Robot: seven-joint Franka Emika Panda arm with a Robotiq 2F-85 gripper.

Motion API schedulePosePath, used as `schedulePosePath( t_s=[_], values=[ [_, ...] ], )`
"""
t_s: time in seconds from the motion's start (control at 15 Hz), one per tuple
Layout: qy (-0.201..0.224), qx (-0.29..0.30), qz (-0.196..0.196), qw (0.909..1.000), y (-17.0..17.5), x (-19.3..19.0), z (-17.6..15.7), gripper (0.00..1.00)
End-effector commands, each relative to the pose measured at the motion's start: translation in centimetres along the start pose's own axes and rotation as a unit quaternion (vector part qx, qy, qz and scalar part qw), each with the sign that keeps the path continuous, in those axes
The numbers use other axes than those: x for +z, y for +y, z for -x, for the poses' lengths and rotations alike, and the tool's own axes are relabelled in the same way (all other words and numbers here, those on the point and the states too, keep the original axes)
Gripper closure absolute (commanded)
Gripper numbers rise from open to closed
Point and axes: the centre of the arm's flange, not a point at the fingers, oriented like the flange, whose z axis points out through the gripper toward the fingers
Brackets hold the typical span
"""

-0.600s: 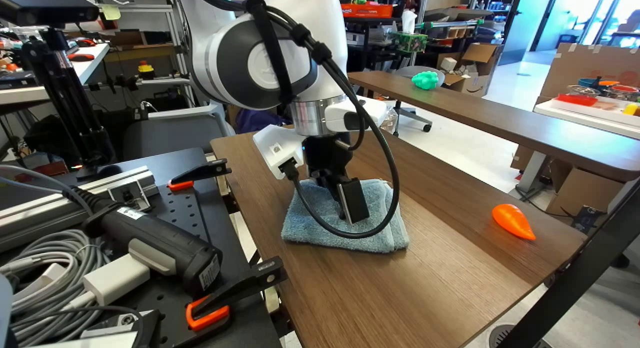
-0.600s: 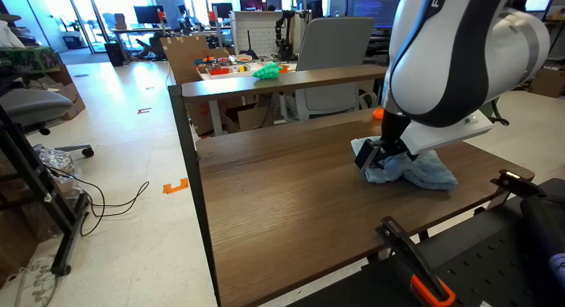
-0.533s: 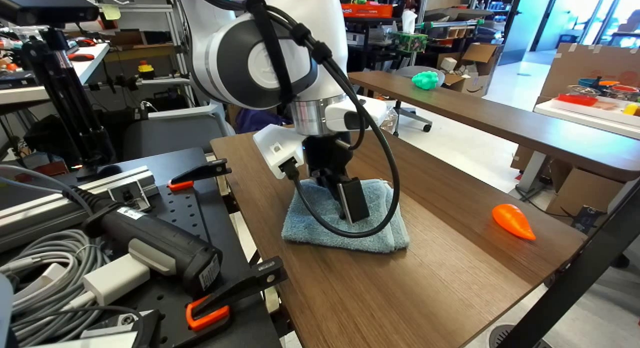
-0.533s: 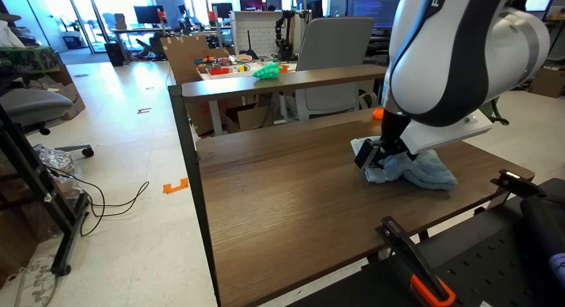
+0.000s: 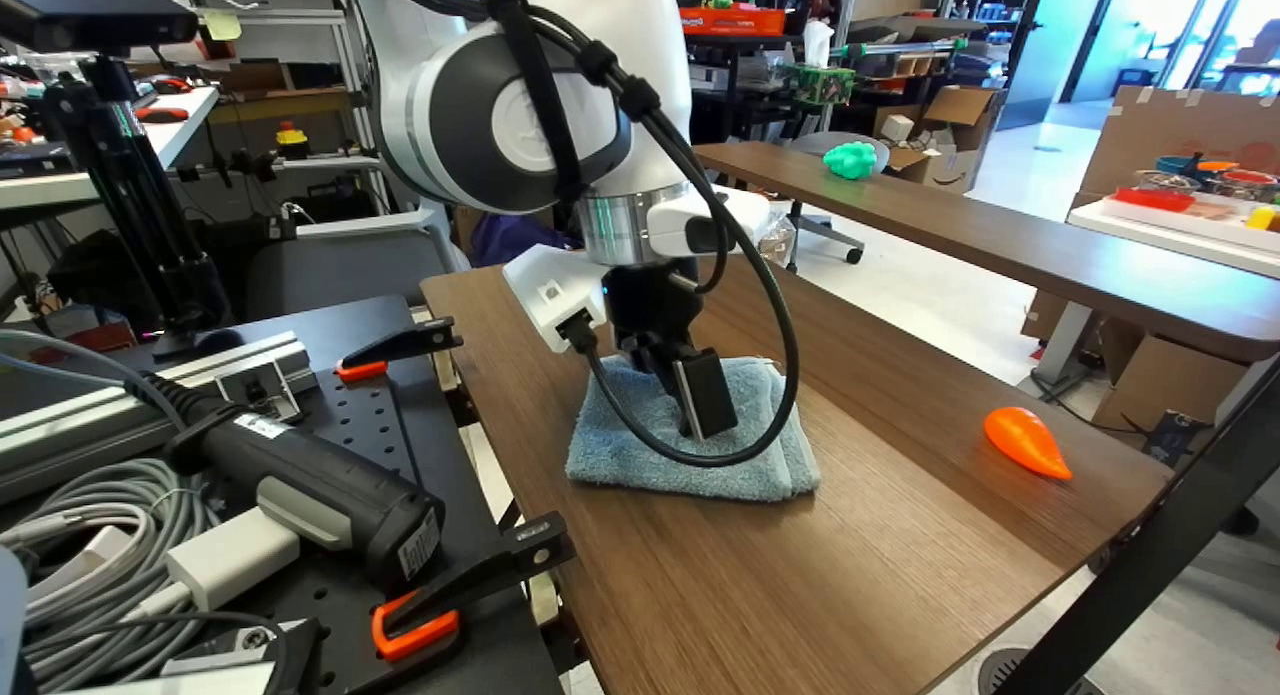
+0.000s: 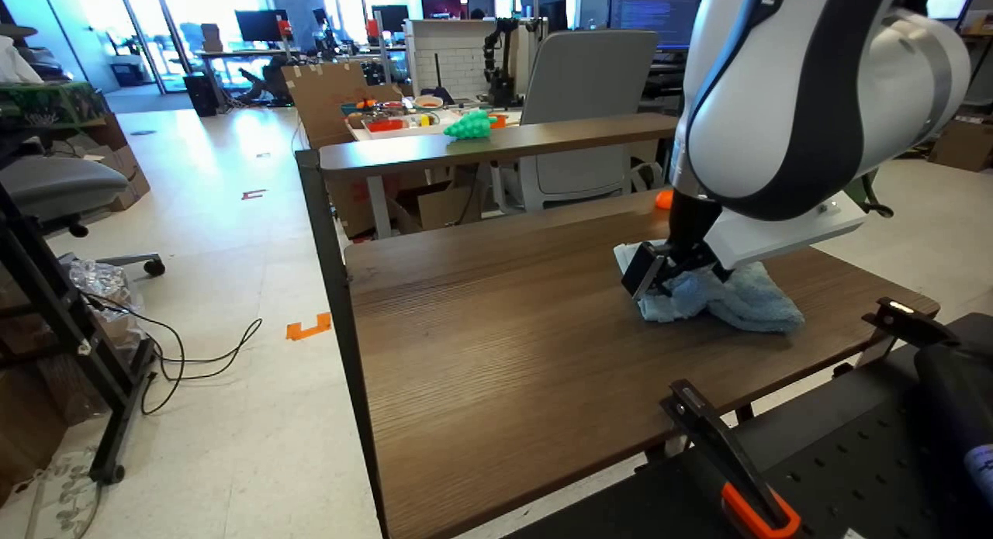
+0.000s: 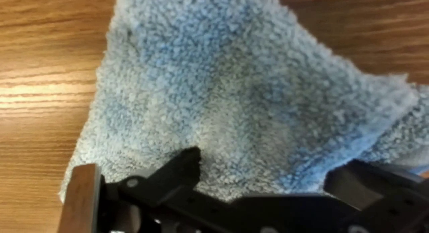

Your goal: Wipe the table with the towel

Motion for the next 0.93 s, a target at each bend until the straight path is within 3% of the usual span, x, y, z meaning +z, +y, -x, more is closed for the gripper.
schedulePosePath(
  t_s=[0.0,0.53,0.6,0.87],
  values=[
    [0.03,-0.028,-0.019,0.9989,-0.4,-4.2,2.5,0.0],
    [0.138,-0.021,-0.089,0.9862,3.4,-14.9,5.4,0.0],
    [0.119,-0.017,-0.068,0.9904,1.5,-11.5,3.8,0.0],
    [0.123,-0.013,-0.071,0.9898,2.0,-12.6,4.2,0.0]
  ],
)
